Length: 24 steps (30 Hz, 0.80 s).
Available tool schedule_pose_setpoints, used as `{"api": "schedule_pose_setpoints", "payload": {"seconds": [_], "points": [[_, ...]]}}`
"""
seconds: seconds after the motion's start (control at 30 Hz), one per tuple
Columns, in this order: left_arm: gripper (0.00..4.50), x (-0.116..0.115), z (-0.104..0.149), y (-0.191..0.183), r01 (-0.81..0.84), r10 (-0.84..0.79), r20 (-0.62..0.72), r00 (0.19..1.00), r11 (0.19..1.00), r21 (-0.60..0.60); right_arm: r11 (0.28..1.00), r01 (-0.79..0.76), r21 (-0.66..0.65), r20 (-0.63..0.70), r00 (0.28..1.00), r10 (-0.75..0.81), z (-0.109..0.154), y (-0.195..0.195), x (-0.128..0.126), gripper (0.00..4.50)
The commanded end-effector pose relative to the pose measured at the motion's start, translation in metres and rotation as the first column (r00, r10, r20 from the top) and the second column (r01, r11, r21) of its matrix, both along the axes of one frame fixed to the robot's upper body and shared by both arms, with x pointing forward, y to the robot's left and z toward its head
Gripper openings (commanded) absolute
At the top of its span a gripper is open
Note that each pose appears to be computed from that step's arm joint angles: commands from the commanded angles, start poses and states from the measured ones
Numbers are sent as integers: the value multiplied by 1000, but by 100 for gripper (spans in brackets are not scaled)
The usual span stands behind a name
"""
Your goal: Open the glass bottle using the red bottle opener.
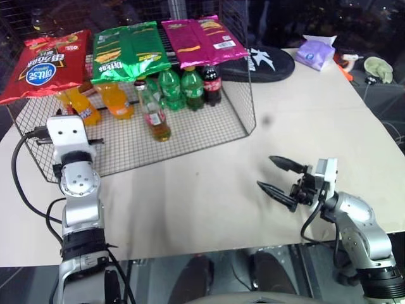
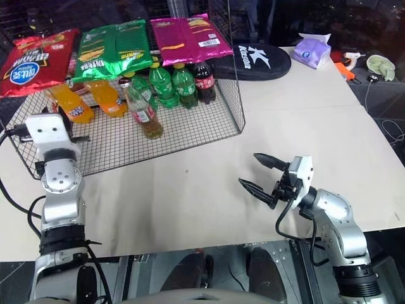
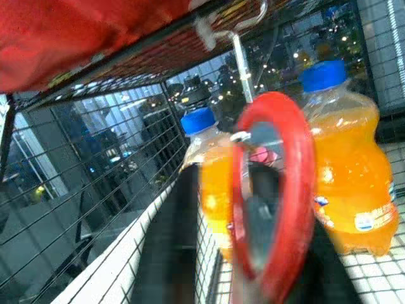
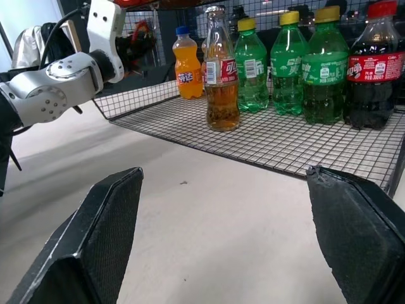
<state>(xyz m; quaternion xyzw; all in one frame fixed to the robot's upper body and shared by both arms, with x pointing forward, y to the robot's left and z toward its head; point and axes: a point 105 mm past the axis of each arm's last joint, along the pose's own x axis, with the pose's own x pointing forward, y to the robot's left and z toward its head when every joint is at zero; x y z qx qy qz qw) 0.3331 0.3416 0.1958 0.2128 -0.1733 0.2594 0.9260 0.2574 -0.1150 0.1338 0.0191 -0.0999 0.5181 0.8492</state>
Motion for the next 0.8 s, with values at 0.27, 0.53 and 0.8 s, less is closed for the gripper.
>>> {"api": "schedule_pose_setpoints", "payload": {"seconds": [0.27, 0.53, 0.8], "points": [[285, -2, 15, -4, 13, -15, 46, 999, 999, 39, 1000, -1, -2, 39, 999, 1, 6, -2, -2, 416], [102, -5, 16, -7, 15, -17, 53, 998, 999, 43, 1000, 2, -7, 33, 999, -2, 3, -2, -4, 416], [4, -6, 27, -15, -17, 8, 62, 998, 988, 151, 1000, 6, -10, 34, 999, -5, 3, -2, -3, 416]]}}
